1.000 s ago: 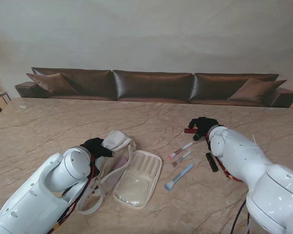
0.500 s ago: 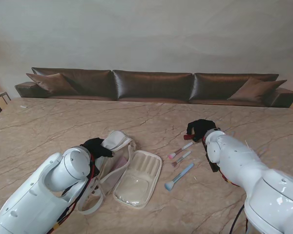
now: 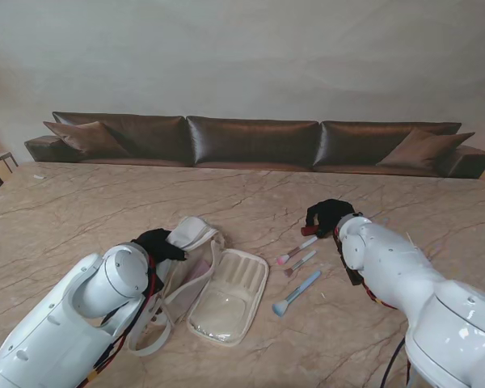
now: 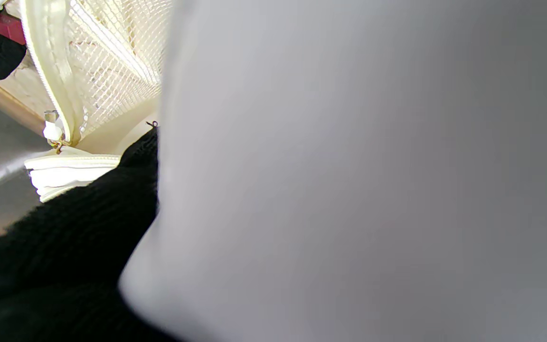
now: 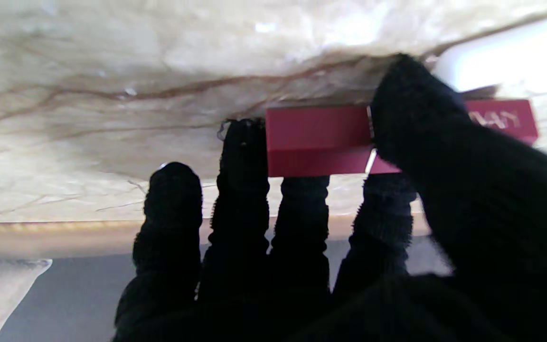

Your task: Pack the cosmetics bag

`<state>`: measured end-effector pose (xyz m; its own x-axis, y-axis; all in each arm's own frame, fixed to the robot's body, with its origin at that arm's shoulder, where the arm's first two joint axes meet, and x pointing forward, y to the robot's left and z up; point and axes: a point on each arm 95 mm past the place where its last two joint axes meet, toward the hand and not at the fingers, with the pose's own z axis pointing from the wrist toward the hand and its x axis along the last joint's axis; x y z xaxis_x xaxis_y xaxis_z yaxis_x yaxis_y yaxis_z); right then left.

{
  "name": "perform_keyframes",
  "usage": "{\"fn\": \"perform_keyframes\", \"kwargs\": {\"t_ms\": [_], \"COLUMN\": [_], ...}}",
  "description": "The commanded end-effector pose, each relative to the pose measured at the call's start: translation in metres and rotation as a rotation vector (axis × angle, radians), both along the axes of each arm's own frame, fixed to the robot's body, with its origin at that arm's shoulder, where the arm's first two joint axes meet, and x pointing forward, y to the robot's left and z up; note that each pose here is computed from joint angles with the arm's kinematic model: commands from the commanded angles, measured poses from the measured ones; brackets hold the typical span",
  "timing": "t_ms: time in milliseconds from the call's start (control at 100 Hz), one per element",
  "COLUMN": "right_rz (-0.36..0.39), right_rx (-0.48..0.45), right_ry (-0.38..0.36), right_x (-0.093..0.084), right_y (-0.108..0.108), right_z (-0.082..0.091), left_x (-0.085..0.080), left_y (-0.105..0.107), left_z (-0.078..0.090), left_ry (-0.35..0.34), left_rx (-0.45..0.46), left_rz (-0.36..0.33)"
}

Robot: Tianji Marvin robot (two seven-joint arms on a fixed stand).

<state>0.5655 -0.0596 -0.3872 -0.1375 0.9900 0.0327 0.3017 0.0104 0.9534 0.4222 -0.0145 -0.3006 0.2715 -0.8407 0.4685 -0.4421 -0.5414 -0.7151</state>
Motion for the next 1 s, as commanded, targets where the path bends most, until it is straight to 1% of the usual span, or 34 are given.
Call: {"fn": "perform_keyframes", "kwargs": {"t_ms": [0, 150, 370, 510, 630, 790, 990], "right_rz": [0.013, 0.02, 0.044, 0.044, 0.049, 0.09, 0.172], "right_rx": [-0.015, -0.008, -0.013, -0.015, -0.003, 0.044, 0.165], "right_ry": [0.042, -0.009, -0.089, -0.13, -0.172, -0.237, -0.314], "right_x": [-0.013, -0.009, -0.005, -0.006, -0.011, -0.021, -0.037], "right_y": [0.0, 0.003, 0.006, 0.005, 0.008, 0.023, 0.06], "right_z": [-0.019, -0.011, 0.008, 0.021, 0.032, 0.047, 0.064], "left_x": [-0.004, -0.005, -0.005, -0.006, -0.005, -0.004, -0.003], "left_y": [-0.001, -0.002, -0.004, -0.006, -0.006, -0.008, -0.01], "left_z": [-0.007, -0.007, -0.006, -0.006, -0.006, -0.005, -0.005], "left_ry": [0.02, 0.019, 0.014, 0.013, 0.013, 0.013, 0.018], "left_rx": [-0.006, -0.008, -0.01, -0.011, -0.01, -0.01, -0.01], "left_rz": [-0.004, -0.005, -0.011, -0.013, -0.014, -0.016, -0.021]}}
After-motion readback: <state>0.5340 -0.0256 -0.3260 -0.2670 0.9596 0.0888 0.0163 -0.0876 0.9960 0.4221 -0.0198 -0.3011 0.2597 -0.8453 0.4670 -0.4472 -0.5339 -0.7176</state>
